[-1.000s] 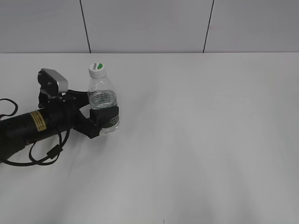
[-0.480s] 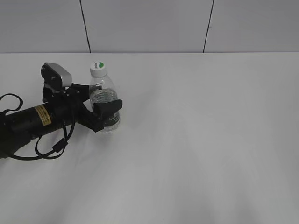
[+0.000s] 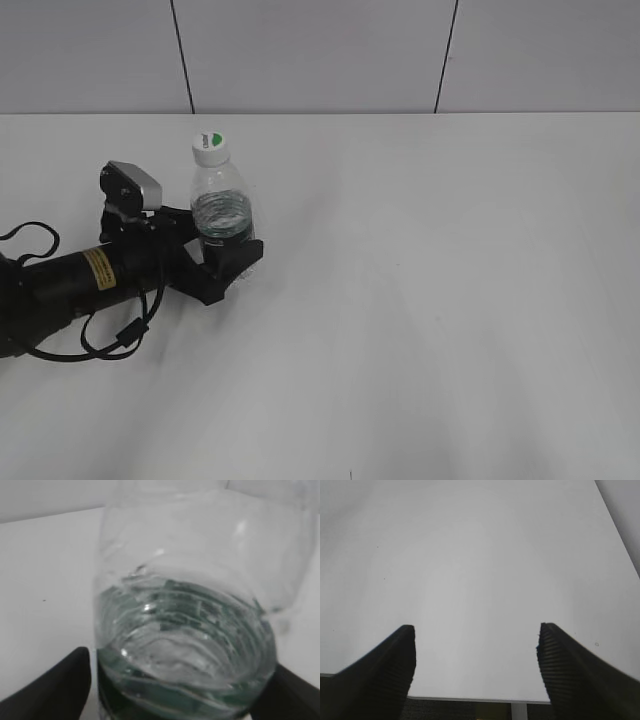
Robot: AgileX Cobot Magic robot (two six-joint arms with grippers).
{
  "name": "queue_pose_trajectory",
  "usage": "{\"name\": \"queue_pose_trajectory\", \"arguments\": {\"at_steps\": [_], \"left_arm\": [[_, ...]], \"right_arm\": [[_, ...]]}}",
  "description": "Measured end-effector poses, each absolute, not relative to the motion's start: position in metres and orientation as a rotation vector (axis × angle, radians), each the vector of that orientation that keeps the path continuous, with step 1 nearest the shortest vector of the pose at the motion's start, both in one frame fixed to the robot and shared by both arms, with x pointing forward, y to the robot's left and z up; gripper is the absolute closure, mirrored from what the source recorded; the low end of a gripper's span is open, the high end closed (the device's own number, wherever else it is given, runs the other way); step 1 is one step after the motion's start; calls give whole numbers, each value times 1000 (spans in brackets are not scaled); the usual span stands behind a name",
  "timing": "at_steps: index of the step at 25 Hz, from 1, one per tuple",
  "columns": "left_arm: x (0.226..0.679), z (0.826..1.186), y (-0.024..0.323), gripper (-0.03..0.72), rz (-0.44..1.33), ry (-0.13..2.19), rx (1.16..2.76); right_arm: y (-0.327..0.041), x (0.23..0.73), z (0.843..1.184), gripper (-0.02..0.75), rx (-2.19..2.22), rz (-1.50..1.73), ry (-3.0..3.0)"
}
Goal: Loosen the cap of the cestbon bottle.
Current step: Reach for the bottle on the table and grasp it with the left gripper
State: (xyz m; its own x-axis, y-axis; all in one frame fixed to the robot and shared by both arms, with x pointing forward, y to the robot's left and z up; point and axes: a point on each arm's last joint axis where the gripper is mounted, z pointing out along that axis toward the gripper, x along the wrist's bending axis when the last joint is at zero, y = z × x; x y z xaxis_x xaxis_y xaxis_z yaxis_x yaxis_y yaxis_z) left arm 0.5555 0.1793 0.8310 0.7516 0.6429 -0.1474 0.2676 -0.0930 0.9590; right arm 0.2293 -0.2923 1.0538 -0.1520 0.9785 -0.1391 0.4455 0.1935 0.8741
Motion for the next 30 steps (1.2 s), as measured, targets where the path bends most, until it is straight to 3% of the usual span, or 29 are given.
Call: {"name": "queue_pose_trajectory", "arguments": {"at_steps": [27,30], "left_arm": [[561,833,180,134,389,744,1659],[560,833,179,164,386,741,1660]], "right_arm": [[-292,229,1054,160,1352,898,1719],[-292,229,1054,160,1352,898,1719]]}}
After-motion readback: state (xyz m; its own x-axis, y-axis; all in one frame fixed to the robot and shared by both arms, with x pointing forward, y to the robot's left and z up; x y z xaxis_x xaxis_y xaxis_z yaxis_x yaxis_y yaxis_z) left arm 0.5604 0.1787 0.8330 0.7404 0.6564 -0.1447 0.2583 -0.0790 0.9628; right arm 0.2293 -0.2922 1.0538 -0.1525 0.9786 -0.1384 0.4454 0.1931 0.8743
